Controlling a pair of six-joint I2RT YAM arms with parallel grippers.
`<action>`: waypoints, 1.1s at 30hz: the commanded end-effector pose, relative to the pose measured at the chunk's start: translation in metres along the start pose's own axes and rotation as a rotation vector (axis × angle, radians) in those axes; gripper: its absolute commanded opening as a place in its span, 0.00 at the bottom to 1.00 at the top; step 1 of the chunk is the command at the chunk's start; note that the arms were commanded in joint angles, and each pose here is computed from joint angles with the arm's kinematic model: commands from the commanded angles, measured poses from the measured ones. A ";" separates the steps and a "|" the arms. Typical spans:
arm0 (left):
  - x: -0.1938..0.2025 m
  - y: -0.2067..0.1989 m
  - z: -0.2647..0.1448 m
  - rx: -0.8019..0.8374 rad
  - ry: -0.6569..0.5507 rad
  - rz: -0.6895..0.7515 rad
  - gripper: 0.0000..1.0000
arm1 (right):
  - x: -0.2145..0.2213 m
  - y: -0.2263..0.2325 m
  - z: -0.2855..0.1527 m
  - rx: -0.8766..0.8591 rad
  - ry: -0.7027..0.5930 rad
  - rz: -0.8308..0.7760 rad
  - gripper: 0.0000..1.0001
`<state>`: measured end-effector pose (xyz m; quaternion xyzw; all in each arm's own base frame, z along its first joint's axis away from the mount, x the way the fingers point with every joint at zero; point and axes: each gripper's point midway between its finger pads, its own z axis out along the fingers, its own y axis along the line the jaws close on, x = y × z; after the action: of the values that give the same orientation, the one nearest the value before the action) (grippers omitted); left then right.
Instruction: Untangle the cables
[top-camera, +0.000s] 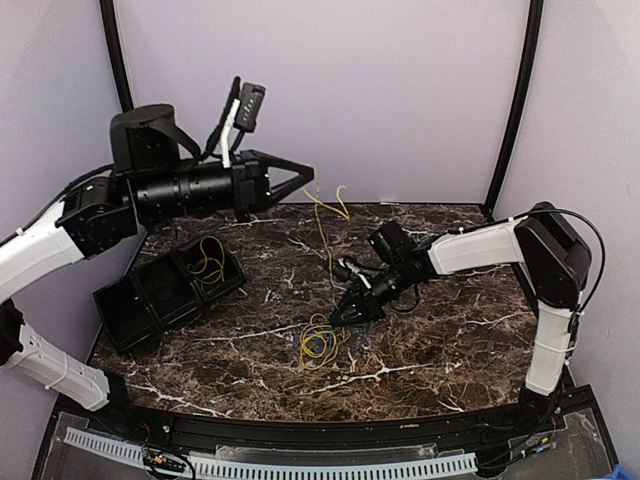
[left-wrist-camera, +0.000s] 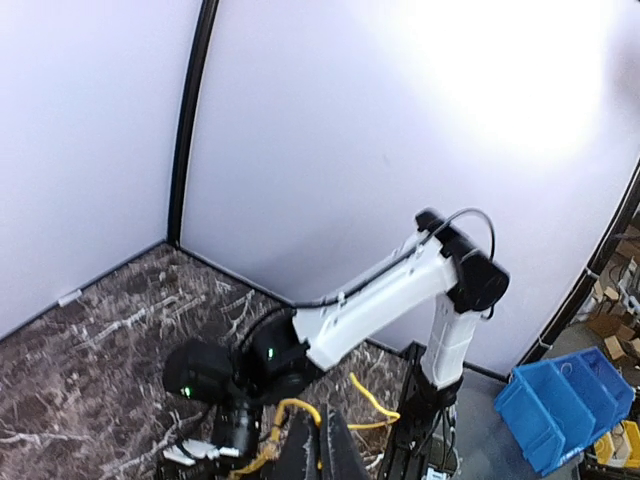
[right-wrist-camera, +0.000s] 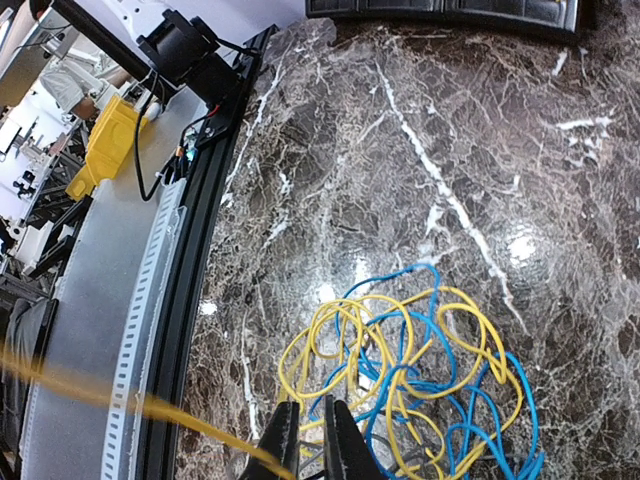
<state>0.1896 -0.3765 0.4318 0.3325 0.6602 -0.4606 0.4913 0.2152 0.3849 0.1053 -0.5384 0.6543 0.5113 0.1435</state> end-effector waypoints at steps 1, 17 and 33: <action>-0.085 -0.024 -0.060 -0.035 -0.166 0.093 0.00 | 0.016 -0.015 0.009 0.029 0.028 0.039 0.11; -0.227 -0.021 -0.164 -0.344 -0.458 0.201 0.00 | 0.062 -0.078 -0.022 0.329 0.139 0.131 0.20; -0.265 -0.004 -0.223 -0.552 -0.660 0.200 0.00 | 0.077 -0.158 -0.133 0.748 0.103 0.292 0.37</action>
<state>0.1843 -0.1763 0.6961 0.1078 0.5434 -0.3234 0.7672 0.3480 0.2757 0.0268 -0.4127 0.8447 0.2644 0.2149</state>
